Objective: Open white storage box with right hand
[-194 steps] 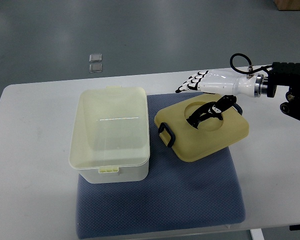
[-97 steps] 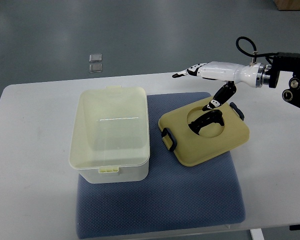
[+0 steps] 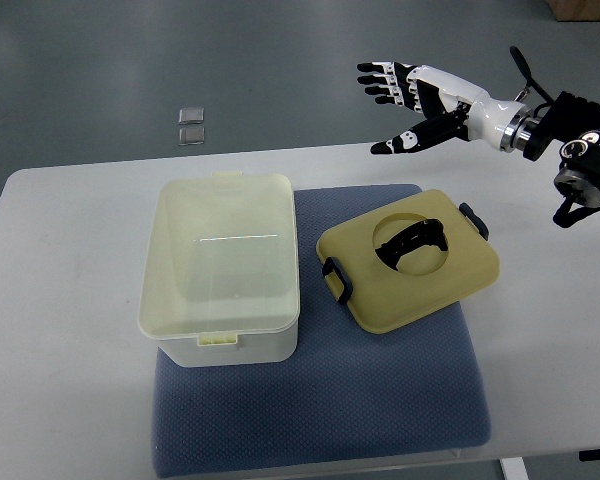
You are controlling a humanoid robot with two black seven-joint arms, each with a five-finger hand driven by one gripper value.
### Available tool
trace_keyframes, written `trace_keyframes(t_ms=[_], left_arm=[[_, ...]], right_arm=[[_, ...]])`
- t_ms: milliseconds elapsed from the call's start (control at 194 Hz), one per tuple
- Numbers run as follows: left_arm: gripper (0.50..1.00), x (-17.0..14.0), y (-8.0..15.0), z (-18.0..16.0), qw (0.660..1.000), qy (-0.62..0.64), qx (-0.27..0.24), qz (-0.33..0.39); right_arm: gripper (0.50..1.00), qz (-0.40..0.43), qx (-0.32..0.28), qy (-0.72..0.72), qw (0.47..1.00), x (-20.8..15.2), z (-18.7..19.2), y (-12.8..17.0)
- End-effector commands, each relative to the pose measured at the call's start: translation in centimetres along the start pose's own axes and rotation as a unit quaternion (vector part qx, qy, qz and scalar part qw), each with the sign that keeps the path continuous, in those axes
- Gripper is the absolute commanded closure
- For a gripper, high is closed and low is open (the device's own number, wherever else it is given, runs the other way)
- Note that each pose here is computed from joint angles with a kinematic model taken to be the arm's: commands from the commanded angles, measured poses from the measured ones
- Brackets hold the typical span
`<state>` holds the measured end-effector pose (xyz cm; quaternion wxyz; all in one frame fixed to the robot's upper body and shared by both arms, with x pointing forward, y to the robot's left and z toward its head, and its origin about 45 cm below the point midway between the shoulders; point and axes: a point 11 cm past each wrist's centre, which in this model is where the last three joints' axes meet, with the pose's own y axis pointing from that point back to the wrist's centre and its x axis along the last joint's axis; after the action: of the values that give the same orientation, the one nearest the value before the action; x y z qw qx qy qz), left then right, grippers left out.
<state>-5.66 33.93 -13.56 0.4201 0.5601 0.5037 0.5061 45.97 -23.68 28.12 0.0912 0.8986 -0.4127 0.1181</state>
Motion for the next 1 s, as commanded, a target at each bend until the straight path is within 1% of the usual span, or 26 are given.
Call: trace_keyframes(t_ms=[0, 108, 268, 396, 448, 535, 633, 716, 808, 994], left_arm=[[0.500, 0.0, 0.0, 0.0, 1.000, 0.000, -0.001, 0.000], [0.500, 0.0, 0.0, 0.0, 1.000, 0.001, 0.000, 0.000], [0.500, 0.0, 0.0, 0.0, 1.000, 0.000, -0.001, 0.000], [0.500, 0.0, 0.0, 0.0, 1.000, 0.000, 0.000, 0.000], [0.500, 0.0, 0.0, 0.0, 1.000, 0.000, 0.000, 0.000], [0.500, 0.0, 0.0, 0.0, 1.000, 0.000, 0.000, 0.000], [0.500, 0.0, 0.0, 0.0, 1.000, 0.000, 0.000, 0.000], [0.500, 0.0, 0.0, 0.0, 1.000, 0.001, 0.000, 0.000], [0.500, 0.0, 0.0, 0.0, 1.000, 0.000, -0.001, 0.000], [0.500, 0.0, 0.0, 0.0, 1.000, 0.000, -0.001, 0.000]], right_arm=[[0.568, 0.031, 0.007, -0.087, 0.996, -0.7, 1.6, -0.5], [0.568, 0.054, 0.001, -0.168, 0.984, -1.0, 3.2, -0.5], [0.568, 0.066, -0.039, -0.279, 0.957, -1.5, 5.3, -0.4], [0.568, 0.076, -0.062, -0.353, 0.930, -1.7, 6.1, -0.4], [0.568, 0.081, -0.062, -0.380, 0.919, -1.7, 6.2, -0.4], [0.568, 0.080, -0.043, -0.432, 0.898, -1.5, 6.0, -0.3], [0.568, 0.076, -0.037, -0.454, 0.887, -1.4, 6.2, -0.2], [0.568, 0.073, -0.043, -0.461, 0.883, -2.0, 6.7, -0.1], [0.568, 0.067, -0.042, -0.470, 0.879, -3.2, 7.0, -0.7], [0.568, 0.066, -0.046, -0.474, 0.877, -3.9, 7.5, -0.6]])
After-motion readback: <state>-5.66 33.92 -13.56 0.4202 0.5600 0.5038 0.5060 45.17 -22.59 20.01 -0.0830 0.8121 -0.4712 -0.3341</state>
